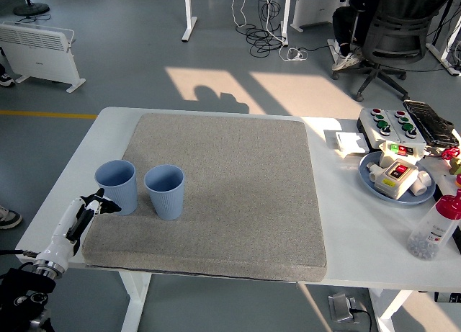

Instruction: Push cup pick cup insert cup

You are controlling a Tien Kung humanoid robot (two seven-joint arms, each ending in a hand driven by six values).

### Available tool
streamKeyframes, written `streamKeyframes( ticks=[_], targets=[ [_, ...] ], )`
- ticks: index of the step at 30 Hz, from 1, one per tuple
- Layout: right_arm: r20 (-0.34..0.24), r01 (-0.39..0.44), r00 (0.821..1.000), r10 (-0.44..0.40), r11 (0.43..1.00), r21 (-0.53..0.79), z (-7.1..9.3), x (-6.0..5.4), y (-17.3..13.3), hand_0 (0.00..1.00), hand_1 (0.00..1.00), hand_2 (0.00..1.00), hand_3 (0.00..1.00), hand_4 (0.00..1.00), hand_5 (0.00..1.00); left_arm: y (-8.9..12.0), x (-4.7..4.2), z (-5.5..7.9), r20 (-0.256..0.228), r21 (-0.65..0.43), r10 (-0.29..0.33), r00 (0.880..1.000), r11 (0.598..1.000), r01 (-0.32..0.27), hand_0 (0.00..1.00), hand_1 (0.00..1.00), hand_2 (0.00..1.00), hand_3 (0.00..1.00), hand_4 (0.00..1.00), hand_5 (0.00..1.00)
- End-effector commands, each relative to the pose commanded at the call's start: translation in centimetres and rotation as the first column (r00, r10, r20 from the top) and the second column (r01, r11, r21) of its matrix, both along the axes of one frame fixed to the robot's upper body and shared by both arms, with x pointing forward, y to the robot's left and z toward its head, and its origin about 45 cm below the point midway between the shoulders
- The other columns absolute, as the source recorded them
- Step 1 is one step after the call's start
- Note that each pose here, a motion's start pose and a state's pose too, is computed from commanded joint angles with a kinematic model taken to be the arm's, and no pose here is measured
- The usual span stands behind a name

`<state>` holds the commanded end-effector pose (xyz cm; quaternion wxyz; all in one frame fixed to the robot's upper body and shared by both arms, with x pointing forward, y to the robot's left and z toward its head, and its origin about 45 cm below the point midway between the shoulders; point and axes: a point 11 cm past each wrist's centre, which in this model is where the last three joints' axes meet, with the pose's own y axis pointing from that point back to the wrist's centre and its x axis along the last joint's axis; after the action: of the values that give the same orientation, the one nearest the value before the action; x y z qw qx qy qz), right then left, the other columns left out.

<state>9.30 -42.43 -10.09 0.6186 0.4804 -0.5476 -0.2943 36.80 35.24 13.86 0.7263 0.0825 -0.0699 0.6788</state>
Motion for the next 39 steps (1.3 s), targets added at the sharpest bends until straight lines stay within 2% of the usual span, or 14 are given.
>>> streamKeyframes(
  ticks=[12,23,39],
  targets=[
    [0.003,-0.008,1.000,0.008,1.000,0.002,0.0,0.3,0.2,0.740,0.679,0.663,0.594,0.176,0.389,-0.3,0.66,-0.1,-0.012,-0.033,0.009,1.000,0.999,-0.010,0.642,0.546,0.471,0.395,0.517,0.998],
    [0.002,-0.013,1.000,0.013,1.000,0.006,0.0,0.4,0.3,0.740,0.680,0.662,0.594,0.175,0.390,-1.5,1.59,-0.1,-0.018,-0.039,-0.012,1.000,0.999,0.012,0.641,0.545,0.471,0.395,0.514,0.998],
    [0.002,-0.014,1.000,0.014,1.000,0.007,0.0,0.5,0.3,0.739,0.678,0.662,0.594,0.176,0.390,-1.2,2.59,-0.3,-0.034,-0.045,0.002,0.999,0.999,-0.003,0.638,0.544,0.471,0.394,0.509,0.998]
  ],
)
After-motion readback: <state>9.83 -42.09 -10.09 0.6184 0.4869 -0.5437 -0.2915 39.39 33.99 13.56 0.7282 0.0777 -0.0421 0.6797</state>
